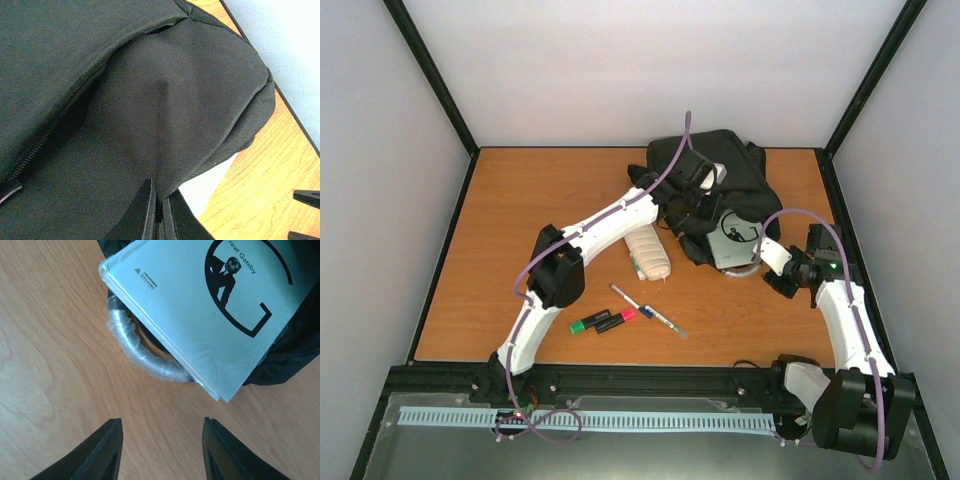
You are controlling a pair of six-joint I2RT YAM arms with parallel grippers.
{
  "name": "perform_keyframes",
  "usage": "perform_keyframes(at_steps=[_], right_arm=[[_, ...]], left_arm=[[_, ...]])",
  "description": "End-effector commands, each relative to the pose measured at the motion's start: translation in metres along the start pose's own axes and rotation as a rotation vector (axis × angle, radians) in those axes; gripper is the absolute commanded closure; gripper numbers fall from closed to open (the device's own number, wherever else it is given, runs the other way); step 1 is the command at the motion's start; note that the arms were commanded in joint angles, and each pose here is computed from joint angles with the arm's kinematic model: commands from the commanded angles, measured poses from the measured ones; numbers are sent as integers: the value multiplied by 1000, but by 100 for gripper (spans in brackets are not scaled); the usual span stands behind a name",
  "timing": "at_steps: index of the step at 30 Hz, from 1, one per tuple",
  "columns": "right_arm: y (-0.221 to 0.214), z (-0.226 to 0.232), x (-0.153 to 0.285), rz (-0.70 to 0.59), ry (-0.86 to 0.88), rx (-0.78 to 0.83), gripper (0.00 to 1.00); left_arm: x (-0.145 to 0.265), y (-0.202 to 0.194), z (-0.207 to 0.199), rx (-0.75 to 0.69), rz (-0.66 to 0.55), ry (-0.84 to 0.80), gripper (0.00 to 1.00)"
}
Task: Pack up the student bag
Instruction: Place the book in the student bag.
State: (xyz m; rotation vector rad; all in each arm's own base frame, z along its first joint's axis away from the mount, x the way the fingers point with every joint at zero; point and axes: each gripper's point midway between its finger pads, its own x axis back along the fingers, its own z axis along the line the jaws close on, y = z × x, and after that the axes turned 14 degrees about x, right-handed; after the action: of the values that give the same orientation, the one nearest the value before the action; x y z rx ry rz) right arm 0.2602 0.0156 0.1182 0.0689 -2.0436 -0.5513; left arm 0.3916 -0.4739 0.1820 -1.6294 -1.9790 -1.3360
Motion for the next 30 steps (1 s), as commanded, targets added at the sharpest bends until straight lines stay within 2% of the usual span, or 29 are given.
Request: perform_keyframes(at_steps=[1, 5, 13, 19, 30], right_arm=[[-2, -13, -5, 42, -82, 172, 53], [5, -18, -9, 39, -91, 220, 51], [13, -22, -37, 85, -69, 327, 39], [18, -21, -53, 128, -58, 405, 40], [19, -17, -66, 154, -37, 452, 43]], left_arm=[[54, 32, -49, -25, -94, -127, 99], [62, 37, -51, -48, -108, -122, 99], [70, 30, -53, -59, -81, -128, 99], [73, 26, -51, -77, -66, -117, 99], [72, 25, -52, -90, -60, -124, 99]])
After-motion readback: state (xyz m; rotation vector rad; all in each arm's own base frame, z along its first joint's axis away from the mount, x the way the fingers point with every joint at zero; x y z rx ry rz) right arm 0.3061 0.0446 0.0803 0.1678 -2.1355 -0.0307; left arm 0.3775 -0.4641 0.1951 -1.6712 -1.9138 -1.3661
